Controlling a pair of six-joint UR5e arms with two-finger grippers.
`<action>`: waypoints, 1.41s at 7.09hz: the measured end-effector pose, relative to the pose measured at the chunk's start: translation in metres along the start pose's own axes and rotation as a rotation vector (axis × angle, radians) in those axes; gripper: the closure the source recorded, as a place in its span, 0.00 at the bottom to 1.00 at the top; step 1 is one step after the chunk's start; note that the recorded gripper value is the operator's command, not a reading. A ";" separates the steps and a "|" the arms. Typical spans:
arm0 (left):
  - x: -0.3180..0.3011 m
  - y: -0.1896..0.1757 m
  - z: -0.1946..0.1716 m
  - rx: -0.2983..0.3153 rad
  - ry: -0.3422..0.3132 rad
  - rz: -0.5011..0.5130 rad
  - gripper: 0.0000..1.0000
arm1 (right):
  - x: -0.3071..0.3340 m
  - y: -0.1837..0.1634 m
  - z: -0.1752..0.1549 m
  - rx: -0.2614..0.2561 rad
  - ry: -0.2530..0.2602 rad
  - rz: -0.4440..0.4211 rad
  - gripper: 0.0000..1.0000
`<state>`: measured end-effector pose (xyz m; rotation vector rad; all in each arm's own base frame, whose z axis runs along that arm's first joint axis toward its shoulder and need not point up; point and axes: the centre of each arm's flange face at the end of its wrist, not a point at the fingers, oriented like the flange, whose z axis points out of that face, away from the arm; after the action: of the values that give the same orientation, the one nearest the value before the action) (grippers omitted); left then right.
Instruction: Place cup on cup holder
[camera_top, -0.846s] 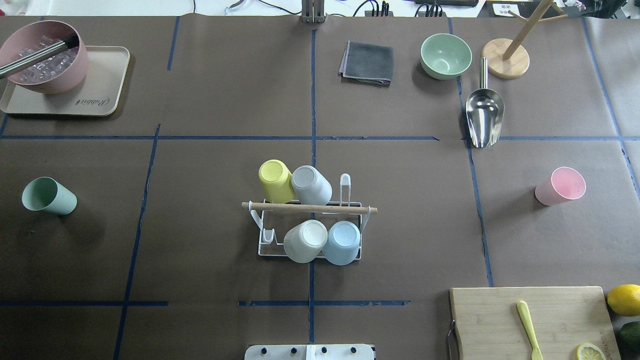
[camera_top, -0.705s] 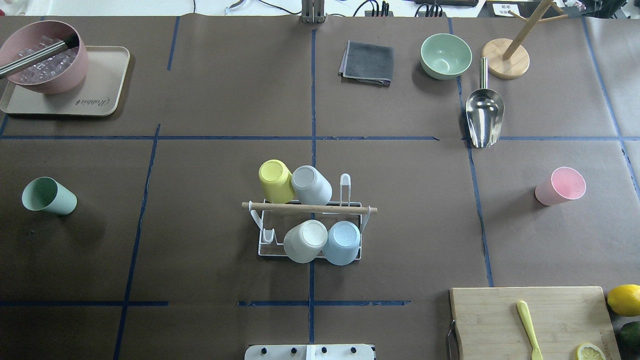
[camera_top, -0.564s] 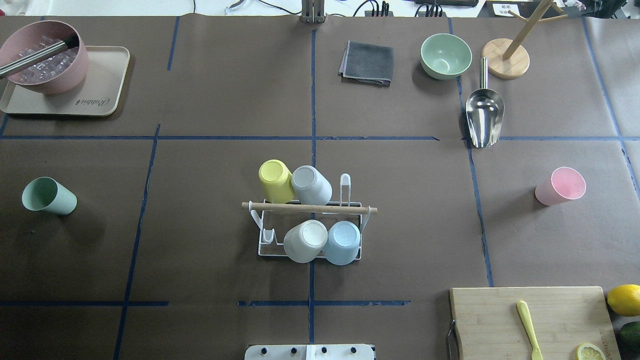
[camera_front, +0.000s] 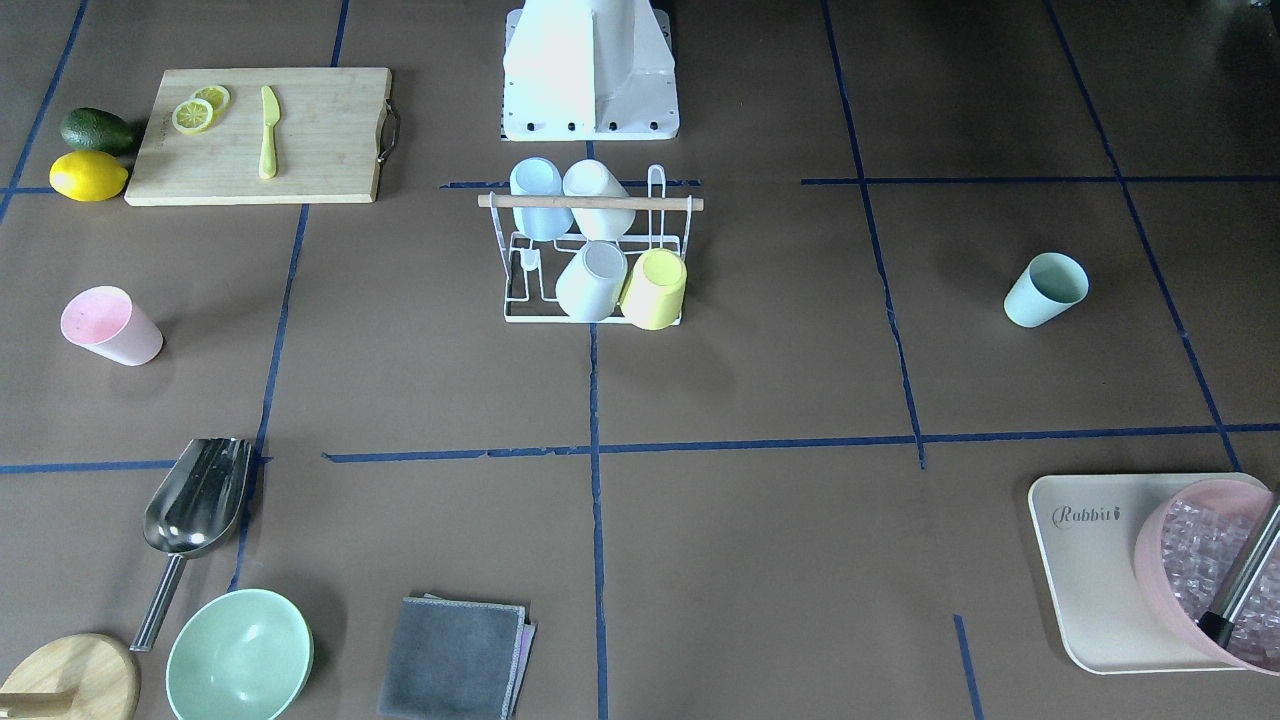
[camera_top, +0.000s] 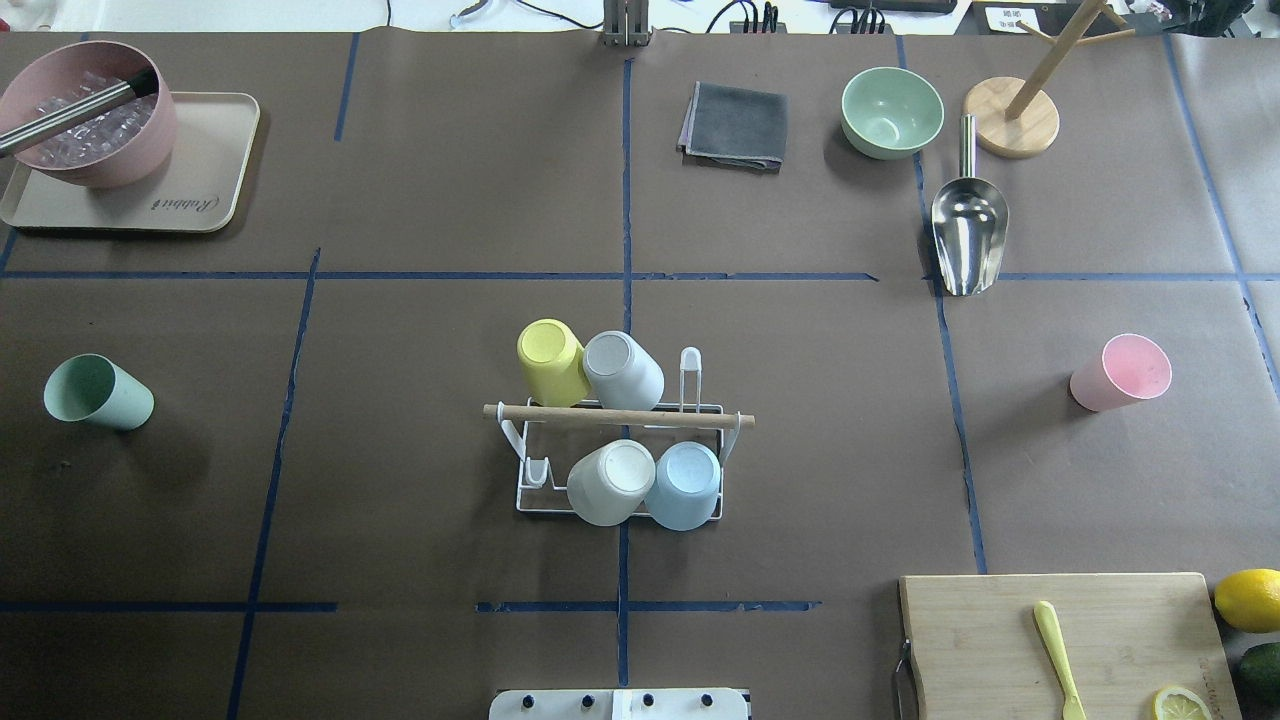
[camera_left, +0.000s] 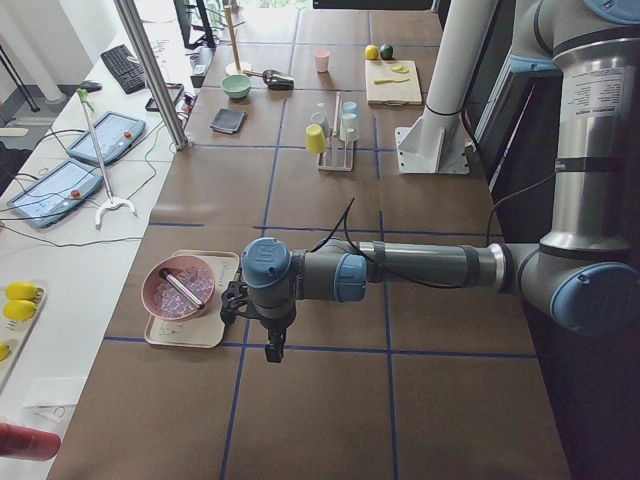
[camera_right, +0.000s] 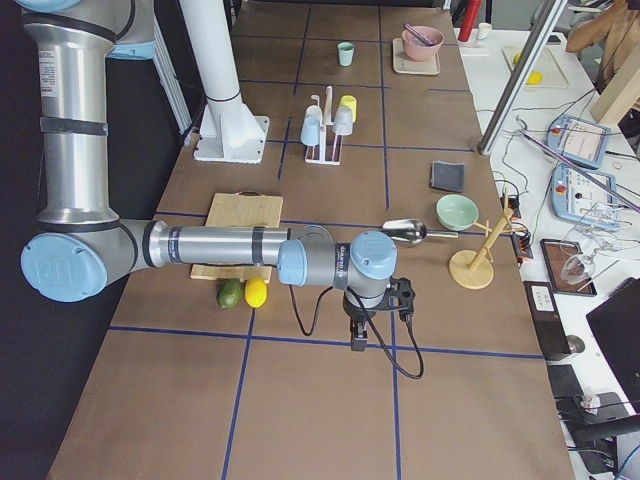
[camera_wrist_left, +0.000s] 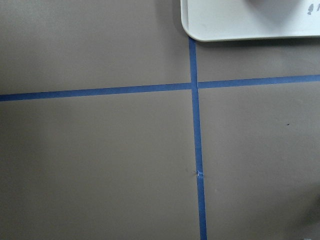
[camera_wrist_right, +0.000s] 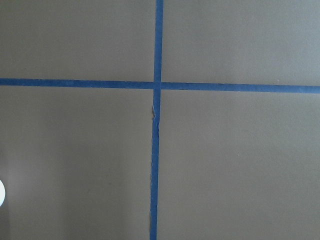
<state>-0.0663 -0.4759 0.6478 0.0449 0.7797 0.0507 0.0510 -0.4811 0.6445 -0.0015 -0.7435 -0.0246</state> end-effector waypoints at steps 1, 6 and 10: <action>0.002 -0.002 -0.002 0.002 0.001 0.001 0.00 | -0.010 -0.009 -0.005 -0.003 0.000 -0.006 0.00; 0.065 -0.056 -0.064 -0.037 0.003 -0.032 0.00 | -0.126 -0.109 0.008 -0.221 -0.001 -0.009 0.00; 0.169 -0.109 -0.038 -0.140 0.003 0.099 0.00 | -0.176 -0.147 0.044 -0.436 -0.065 0.121 0.00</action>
<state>0.0302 -0.5735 0.4961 -0.0490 0.7753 0.1994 -0.1115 -0.6238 0.5569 -0.4646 -0.7899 -0.0707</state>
